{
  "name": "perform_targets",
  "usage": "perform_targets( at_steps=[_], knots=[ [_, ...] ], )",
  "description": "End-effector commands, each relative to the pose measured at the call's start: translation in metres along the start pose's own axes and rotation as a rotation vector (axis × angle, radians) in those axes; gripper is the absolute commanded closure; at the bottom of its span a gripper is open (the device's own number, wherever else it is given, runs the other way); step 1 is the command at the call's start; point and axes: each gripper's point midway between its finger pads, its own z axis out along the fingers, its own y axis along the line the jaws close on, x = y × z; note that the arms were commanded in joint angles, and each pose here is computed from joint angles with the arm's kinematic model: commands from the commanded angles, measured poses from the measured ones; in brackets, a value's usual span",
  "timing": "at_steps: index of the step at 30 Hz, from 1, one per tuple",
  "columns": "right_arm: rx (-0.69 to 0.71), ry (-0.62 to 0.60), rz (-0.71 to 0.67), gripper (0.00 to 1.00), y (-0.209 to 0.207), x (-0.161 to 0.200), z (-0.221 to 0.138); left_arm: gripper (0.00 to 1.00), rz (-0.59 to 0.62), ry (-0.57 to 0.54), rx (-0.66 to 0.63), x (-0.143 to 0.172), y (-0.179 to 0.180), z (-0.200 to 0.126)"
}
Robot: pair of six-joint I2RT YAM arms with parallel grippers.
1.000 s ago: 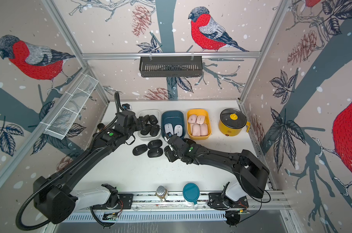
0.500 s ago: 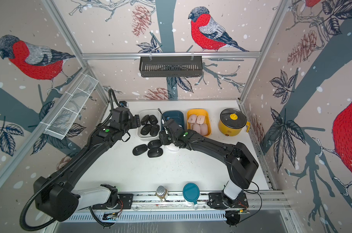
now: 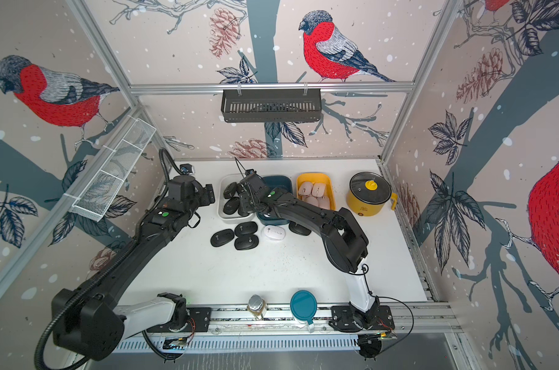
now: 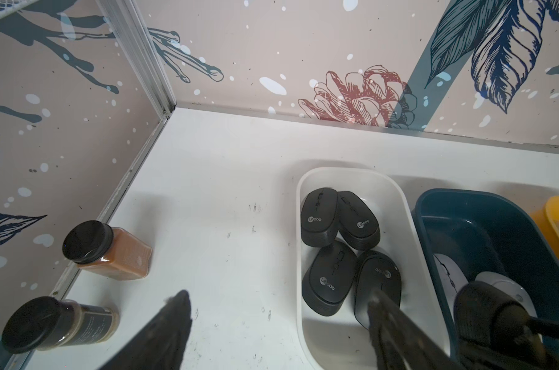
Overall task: Place the mice by color into the storage box
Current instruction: Place the mouse in the storage box.
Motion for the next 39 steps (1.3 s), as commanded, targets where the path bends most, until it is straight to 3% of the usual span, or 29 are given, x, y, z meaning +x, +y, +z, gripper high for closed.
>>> perform_targets(
  at_steps=[1,10,30,39],
  knots=[
    [0.026,-0.001,0.025,0.48,-0.007,-0.006,0.011,0.15,-0.055,-0.096,0.048,-0.019,-0.004,-0.006],
    [0.044,0.016,0.006,0.48,-0.01,-0.009,0.045,0.14,-0.11,-0.216,0.086,-0.03,0.002,-0.023],
    [-0.002,0.1,-0.051,0.46,0.016,0.02,0.081,0.14,-0.125,-0.171,0.069,-0.022,0.007,-0.012],
    [0.047,0.111,-0.066,0.39,0.007,0.027,0.087,0.14,-0.131,-0.167,0.074,-0.022,0.006,-0.011]
  ],
)
